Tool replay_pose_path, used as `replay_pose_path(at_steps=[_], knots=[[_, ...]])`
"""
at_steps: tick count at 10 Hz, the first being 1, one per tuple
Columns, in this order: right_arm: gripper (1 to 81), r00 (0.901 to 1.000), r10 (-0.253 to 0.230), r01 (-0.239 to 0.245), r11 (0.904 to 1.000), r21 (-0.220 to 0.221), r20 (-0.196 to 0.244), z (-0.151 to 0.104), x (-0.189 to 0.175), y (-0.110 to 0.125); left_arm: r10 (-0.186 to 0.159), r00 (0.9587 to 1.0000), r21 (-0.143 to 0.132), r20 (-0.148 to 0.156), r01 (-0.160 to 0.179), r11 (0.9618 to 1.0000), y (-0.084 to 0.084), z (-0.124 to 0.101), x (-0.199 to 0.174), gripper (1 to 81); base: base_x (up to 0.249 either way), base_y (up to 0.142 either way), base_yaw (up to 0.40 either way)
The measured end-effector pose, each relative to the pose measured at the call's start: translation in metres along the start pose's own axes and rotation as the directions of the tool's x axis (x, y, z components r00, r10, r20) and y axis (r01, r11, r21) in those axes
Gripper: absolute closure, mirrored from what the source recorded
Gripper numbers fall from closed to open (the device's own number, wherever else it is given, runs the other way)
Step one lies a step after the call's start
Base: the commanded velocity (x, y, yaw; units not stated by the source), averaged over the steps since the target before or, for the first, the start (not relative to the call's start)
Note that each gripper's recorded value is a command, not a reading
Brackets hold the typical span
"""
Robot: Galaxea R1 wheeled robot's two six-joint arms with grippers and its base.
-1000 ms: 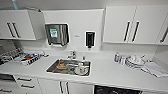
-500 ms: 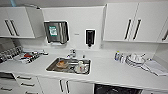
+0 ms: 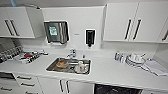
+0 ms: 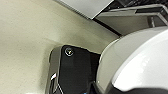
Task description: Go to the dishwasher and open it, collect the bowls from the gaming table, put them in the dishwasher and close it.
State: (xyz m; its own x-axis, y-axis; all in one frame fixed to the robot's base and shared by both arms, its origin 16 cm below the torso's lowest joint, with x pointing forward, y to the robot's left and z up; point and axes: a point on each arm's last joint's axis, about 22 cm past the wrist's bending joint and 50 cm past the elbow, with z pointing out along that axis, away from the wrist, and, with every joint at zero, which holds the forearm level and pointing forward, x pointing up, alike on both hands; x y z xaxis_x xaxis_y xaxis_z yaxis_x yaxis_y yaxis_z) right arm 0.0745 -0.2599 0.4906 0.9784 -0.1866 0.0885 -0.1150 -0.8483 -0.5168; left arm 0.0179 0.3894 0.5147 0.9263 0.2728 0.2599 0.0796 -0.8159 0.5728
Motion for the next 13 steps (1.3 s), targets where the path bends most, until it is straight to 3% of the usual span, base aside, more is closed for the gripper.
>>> replay_pose_path(at_steps=[2,3,4,5,6,8,10,11,13], knots=[[81.1,0.9995,0.013,-0.014,0.9998,0.016,0.030,0.020,-0.030,-0.019,-0.011,0.9993,-0.088,-0.036,0.008,0.9961,0.009,-0.019,0.017,81.1,0.000,0.000,0.000],[81.1,0.9987,0.020,-0.020,0.9998,0.002,0.046,0.020,-0.041,-0.013,-0.027,0.9986,-0.108,-0.045,0.022,0.9939,0.006,-0.033,0.026,81.1,0.000,0.000,0.000],[81.1,0.9980,0.025,-0.024,0.9996,-0.014,0.057,0.019,-0.045,-0.006,-0.044,0.9977,-0.105,-0.051,0.039,0.9937,-0.007,-0.057,0.041,81.1,0.000,0.000,0.000],[81.1,0.9970,0.033,-0.031,0.9993,-0.019,0.071,0.021,-0.051,-0.005,-0.062,0.9966,-0.083,-0.054,0.058,0.9949,-0.025,-0.080,0.060,81.1,0.000,0.000,0.000],[81.1,0.9949,0.044,-0.044,0.9990,-0.009,0.090,0.026,-0.059,-0.013,-0.080,0.9946,-0.079,-0.066,0.075,0.9940,-0.033,-0.092,0.086,81.1,0.000,0.000,0.000],[81.1,0.9902,0.064,-0.065,0.9979,0.003,0.124,0.033,-0.076,-0.025,-0.094,0.9921,-0.149,-0.084,0.080,0.9856,-0.018,-0.078,0.136,81.1,0.000,0.000,0.000],[81.1,0.9902,0.065,-0.066,0.9978,0.001,0.124,0.033,-0.073,-0.024,-0.083,0.9942,-0.182,-0.068,0.070,0.9808,-0.009,-0.072,0.171,81.1,0.000,0.000,0.000],[81.1,0.9898,0.066,-0.067,0.9977,0.004,0.126,0.034,-0.074,-0.026,-0.059,0.9964,-0.190,-0.061,0.046,0.9806,-0.007,-0.073,0.190,81.1,0.000,0.000,0.000],[81.1,0.9896,0.067,-0.068,0.9976,0.005,0.127,0.034,-0.075,-0.027,-0.013,0.9980,-0.229,-0.062,-0.002,0.9734,0.011,-0.063,0.244,81.1,0.000,0.000,0.000]])
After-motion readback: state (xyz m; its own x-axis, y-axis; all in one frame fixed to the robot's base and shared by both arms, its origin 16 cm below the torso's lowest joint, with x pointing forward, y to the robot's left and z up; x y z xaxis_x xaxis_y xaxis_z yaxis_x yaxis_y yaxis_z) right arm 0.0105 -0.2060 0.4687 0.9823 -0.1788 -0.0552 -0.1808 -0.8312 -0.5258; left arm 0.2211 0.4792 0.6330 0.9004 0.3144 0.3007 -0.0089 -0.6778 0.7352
